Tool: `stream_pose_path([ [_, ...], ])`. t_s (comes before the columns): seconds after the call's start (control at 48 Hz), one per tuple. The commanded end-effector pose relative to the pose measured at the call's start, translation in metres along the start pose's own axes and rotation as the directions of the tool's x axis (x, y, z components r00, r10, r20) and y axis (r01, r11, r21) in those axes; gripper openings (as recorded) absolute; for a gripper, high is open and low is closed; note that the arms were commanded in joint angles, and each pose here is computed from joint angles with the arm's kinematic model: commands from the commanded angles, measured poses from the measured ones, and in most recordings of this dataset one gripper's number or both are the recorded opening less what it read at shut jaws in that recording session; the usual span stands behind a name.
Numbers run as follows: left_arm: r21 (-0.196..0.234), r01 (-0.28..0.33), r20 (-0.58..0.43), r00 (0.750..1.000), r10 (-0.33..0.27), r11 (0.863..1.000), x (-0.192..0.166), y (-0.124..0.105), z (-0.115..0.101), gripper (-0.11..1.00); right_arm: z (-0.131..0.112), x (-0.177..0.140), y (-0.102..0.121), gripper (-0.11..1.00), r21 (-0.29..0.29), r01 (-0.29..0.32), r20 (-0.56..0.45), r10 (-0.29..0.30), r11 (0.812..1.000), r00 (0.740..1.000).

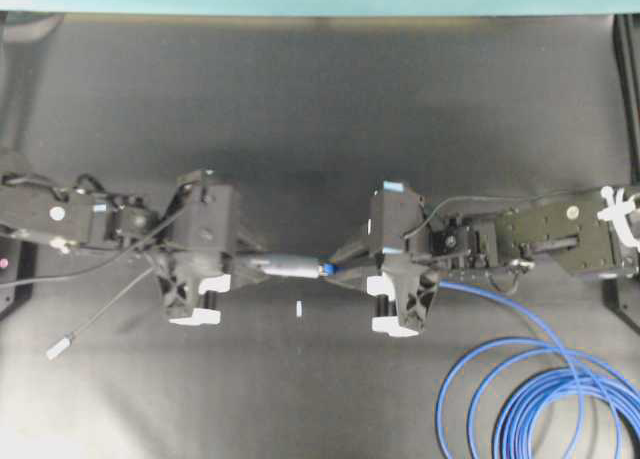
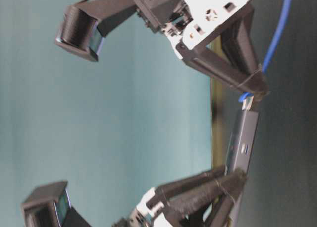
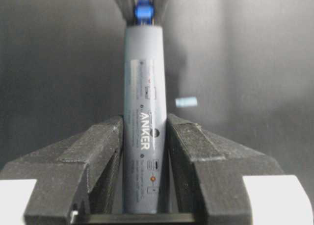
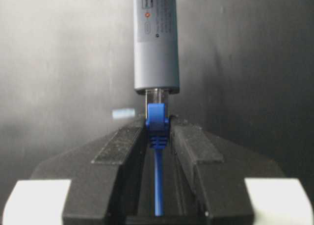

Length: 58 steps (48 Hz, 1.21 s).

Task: Insert the LAN cable into the hub.
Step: 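Push the blue plug into the hub's end port with the right gripper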

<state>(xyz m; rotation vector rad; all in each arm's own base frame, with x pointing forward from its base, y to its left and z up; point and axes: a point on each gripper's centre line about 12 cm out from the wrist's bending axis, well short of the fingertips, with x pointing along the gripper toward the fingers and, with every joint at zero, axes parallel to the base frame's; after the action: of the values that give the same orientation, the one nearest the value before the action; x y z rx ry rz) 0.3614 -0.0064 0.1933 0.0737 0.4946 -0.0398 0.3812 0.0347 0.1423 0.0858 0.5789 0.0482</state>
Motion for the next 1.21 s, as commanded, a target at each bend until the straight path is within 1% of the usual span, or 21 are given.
stream_pose_path([
  [0.0, 0.008, -0.003, 0.044, 0.999, 0.002, 1.0, 0.003, 0.001, 0.017, 0.28, 0.018, 0.0, 0.003, 0.13, -0.008, -0.009, 0.068, 0.01, 1.0, 0.998],
  [0.104, 0.009, 0.0, 0.045, 0.999, 0.0, 1.0, 0.004, 0.0, 0.017, 0.28, 0.022, 0.0, 0.003, 0.13, -0.006, -0.011, 0.102, 0.011, 1.0, 0.995],
  [0.208, 0.01, 0.001, 0.043, 0.999, -0.002, 1.0, 0.004, -0.001, 0.017, 0.28, 0.024, 0.0, 0.002, 0.13, -0.004, -0.009, 0.113, 0.01, 1.0, 0.994],
  [0.395, 0.005, 0.005, 0.028, 1.0, -0.005, 1.0, 0.003, -0.002, 0.012, 0.28, 0.021, -0.001, 0.003, 0.13, -0.004, -0.011, 0.1, 0.011, 1.0, 0.995],
  [0.645, 0.01, 0.015, -0.039, 0.999, -0.015, 1.0, 0.003, -0.006, 0.004, 0.28, 0.017, 0.0, 0.006, 0.13, 0.001, -0.015, 0.063, 0.015, 1.0, 0.998],
  [0.937, 0.012, 0.017, -0.051, 0.999, -0.016, 1.0, 0.004, -0.006, 0.004, 0.28, 0.016, 0.0, 0.007, 0.14, 0.005, -0.018, 0.052, 0.018, 1.0, 0.998],
  [0.978, 0.012, 0.017, -0.05, 0.999, -0.016, 1.0, 0.003, -0.006, 0.004, 0.28, 0.015, 0.0, 0.008, 0.21, 0.006, -0.02, 0.05, 0.02, 1.0, 0.999],
  [1.02, 0.011, 0.016, -0.053, 0.998, -0.015, 1.0, 0.003, -0.006, 0.003, 0.28, 0.015, -0.001, 0.008, 0.33, 0.011, -0.02, 0.05, 0.019, 1.0, 0.999],
  [1.041, 0.012, 0.017, -0.053, 0.998, -0.016, 1.0, 0.003, -0.006, 0.003, 0.28, 0.016, -0.002, 0.008, 0.41, 0.011, -0.02, 0.052, 0.02, 1.0, 0.998],
  [1.103, 0.01, 0.016, -0.062, 0.998, -0.015, 1.0, 0.002, -0.006, 0.0, 0.28, 0.014, -0.003, 0.009, 0.6, 0.017, -0.021, 0.039, 0.021, 1.0, 0.999],
  [1.145, 0.01, 0.016, -0.068, 0.998, -0.016, 1.0, 0.002, -0.006, 0.0, 0.28, 0.014, -0.006, 0.011, 0.71, 0.019, -0.024, 0.028, 0.024, 1.0, 0.999],
  [1.186, 0.01, 0.017, -0.077, 0.997, -0.016, 1.0, 0.002, -0.006, -0.001, 0.28, 0.012, -0.008, 0.011, 0.79, 0.024, -0.023, 0.016, 0.023, 0.999, 1.0],
])
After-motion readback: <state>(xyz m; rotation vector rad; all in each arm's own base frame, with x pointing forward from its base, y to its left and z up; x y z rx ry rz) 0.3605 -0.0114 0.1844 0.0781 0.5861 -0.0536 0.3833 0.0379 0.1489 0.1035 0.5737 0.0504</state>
